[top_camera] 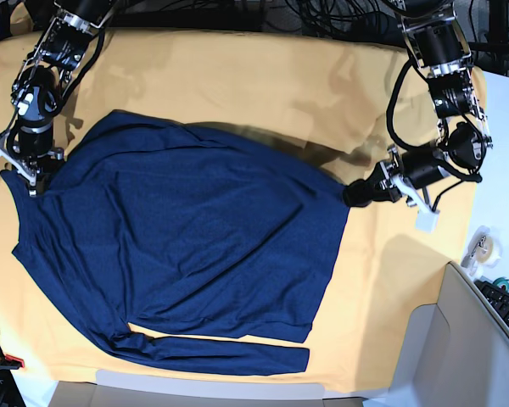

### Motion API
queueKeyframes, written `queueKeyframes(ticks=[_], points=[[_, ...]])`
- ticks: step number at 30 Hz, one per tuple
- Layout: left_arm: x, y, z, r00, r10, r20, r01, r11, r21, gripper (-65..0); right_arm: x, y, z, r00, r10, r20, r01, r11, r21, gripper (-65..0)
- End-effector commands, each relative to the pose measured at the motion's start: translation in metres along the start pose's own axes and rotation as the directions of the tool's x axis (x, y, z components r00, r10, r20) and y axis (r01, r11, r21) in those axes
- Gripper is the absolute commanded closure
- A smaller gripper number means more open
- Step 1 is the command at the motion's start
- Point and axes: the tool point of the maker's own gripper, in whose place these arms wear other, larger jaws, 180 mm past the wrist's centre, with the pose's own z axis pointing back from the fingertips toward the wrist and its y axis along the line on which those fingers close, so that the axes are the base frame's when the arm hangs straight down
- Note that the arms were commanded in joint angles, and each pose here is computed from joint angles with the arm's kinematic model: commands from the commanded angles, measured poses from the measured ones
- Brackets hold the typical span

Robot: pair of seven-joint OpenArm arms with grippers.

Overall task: Fold the T-shirt properly
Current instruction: 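Pull both grippers back, dragging the shirt toward the robot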

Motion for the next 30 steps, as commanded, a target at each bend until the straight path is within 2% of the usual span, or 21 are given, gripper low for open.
queueKeyframes(ticks=[1,5,9,13,17,21,25,30], points=[[0.014,-0.011,0.004,0.999,-0.029,0.02,0.029,0.999,-0.028,-2.5,0.011,0.017,-0.002,0.999,0.011,0.033,-0.012,0.999,0.045,0.0],[0.032,-0.013,-0.002,0.999,-0.013,0.036,0.015,0.999,-0.047,-2.5,0.016,0.032,-0.009,0.999,0.008,0.05,-0.012,0.997,0.074,0.0],[0.044,-0.008,-0.009,0.999,0.028,0.039,-0.026,0.998,-0.061,-2.5,0.025,0.042,-0.014,0.993,0.07,0.093,-0.076,0.995,0.066,-0.1],[0.055,-0.005,-0.006,0.999,0.025,0.042,-0.023,0.998,-0.05,-2.5,0.031,0.051,-0.018,0.986,0.114,0.125,-0.122,0.991,0.059,-0.1],[0.068,0.005,0.0,0.998,0.043,0.053,-0.042,0.999,-0.03,-2.5,0.027,0.044,-0.026,0.988,0.101,0.113,-0.105,0.994,0.036,0.0],[0.082,0.01,0.006,0.994,0.046,0.102,-0.044,0.999,-0.017,-2.5,0.037,0.022,-0.027,0.989,0.067,0.131,-0.066,0.998,-0.013,0.0],[0.09,0.013,0.011,0.991,0.036,0.131,-0.036,0.999,-0.003,-2.5,0.037,0.023,-0.027,0.989,0.067,0.134,-0.066,0.998,-0.012,0.0],[0.107,-0.003,0.009,0.988,0.006,0.154,-0.002,1.0,-0.028,-2.5,0.04,0.035,-0.03,0.988,0.056,0.144,-0.059,0.998,0.012,0.0]])
